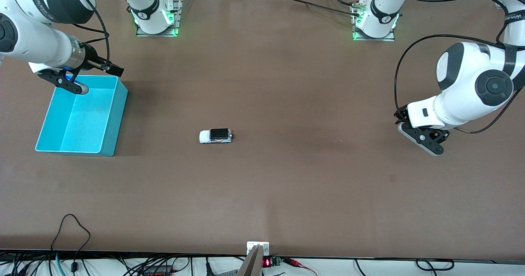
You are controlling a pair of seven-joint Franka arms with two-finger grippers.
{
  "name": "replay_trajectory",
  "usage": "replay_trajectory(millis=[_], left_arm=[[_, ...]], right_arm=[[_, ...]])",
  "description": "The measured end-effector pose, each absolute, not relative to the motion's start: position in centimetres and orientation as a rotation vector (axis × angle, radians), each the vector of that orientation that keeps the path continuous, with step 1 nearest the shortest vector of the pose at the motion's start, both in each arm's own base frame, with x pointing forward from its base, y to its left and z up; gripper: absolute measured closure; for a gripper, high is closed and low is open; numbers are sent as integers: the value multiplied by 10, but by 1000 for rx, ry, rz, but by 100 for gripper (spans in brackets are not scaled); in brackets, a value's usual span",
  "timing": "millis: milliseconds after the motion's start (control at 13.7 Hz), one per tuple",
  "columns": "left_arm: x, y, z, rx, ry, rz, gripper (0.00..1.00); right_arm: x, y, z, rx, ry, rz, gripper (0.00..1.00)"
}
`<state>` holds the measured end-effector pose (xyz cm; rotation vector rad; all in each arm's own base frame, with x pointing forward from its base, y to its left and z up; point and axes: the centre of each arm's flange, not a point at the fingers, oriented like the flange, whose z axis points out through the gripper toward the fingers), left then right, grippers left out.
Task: Wind and store white jeep toy
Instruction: 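Open the left gripper, releasing the jeep to roll toward the box, then move the right gripper over the jeep while the left gripper withdraws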
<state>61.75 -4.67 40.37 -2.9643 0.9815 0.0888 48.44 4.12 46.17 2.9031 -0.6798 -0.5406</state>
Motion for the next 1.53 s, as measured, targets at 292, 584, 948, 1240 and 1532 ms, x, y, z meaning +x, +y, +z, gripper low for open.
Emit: replay_trajectory(millis=[292,584,948,1240,1532], left_arm=[[625,-41,424,-2987,868,27,0],[626,-37,456,-3048,545,-47,0],[628,-37,507,-3086,171,-105,0],[622,-18,554,-3130,17,-85,0],[608,2,573,-3170,-63,-54,0]], right_arm=[[484,41,462,2903,-680,-541,0],[485,41,461,2903,-681,-542,0],[494,50,454,2935,-749,-508,0],[503,113,434,2862,-960,-410,0],[505,188,405,2753,-1239,-288,0]])
